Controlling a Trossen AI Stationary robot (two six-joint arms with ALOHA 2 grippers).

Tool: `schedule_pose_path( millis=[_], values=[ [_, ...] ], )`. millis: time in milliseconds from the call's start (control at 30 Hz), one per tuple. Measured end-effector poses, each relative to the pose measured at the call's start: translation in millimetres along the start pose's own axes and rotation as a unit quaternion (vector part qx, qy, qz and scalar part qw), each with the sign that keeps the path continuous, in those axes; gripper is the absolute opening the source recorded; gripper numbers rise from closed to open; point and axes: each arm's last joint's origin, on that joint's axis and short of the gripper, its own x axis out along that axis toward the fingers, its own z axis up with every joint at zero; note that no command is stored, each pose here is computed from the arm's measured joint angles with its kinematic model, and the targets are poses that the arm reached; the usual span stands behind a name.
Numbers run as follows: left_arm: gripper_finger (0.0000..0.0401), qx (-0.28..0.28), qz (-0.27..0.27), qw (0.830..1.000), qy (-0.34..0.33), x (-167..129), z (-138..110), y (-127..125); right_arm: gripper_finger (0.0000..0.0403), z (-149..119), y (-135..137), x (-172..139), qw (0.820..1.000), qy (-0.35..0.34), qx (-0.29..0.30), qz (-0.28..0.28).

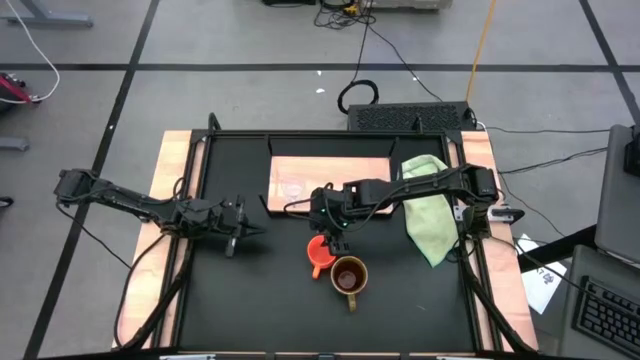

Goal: Stack small to large cups/mugs on shelf
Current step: Put the orange mug on the shelf

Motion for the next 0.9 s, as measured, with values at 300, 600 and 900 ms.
schedule_pose_path(
  millis=[300,600,900],
  values=[
    [0.0003,0.0,0.0,1.0,0.0,0,0,0,0.0208,1,-1,2,1.0,-0.003,0.001,0.0],
    [0.0003,0.003,0.0,1.0,0.0,0,0,0,0.0208,-4,-3,11,1.0,0.015,0.004,0.0],
    [0.0003,0.004,0.0,1.0,0.0,0,0,0,0.0208,-2,-6,20,1.0,0.009,-0.001,0.0]
  ],
)
